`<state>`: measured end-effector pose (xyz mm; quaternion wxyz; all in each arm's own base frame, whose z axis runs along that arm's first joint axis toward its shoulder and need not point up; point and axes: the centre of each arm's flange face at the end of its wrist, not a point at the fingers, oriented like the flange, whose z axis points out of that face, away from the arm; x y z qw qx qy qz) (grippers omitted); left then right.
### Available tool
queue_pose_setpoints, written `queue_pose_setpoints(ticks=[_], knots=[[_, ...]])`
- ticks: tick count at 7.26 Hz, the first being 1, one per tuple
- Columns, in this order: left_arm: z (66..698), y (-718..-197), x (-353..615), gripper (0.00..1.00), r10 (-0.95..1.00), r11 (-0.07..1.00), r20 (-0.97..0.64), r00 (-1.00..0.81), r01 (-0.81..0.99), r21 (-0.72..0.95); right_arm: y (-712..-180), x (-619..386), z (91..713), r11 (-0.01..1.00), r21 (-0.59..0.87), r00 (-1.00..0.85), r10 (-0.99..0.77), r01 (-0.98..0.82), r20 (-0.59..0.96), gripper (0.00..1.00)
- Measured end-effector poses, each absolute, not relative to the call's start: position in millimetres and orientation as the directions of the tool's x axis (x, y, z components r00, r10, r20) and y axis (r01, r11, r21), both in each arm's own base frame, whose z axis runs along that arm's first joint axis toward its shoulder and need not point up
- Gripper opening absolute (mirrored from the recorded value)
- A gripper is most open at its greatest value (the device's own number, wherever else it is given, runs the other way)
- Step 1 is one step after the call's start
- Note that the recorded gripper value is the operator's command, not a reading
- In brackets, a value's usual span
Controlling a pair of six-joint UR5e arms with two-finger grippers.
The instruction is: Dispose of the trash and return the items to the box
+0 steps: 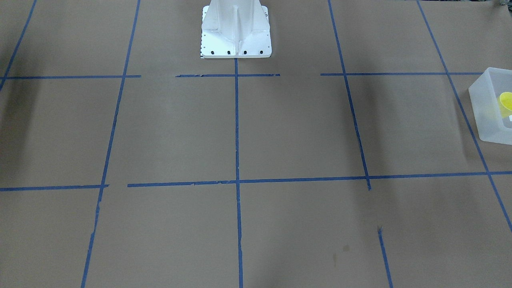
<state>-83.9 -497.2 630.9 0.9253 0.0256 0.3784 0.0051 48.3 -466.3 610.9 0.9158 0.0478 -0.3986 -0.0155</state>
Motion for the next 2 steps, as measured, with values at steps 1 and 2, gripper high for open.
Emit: queue_pose_setpoints(ticks=[1, 2], knots=[[632.0, -496.8, -84.2, 1.0, 0.031, 0.998, -0.7, 0.714, 0.01, 0.055, -466.3, 48.3, 610.8, 0.995, 0.1, 0.682, -0.067, -0.01, 0.729, 1.0], [632.4, -496.5, -84.2, 1.0, 0.034, 0.998, -0.699, 0.714, 0.01, 0.058, -466.4, 48.2, 610.5, 0.995, 0.101, 0.682, -0.067, -0.01, 0.729, 1.0]])
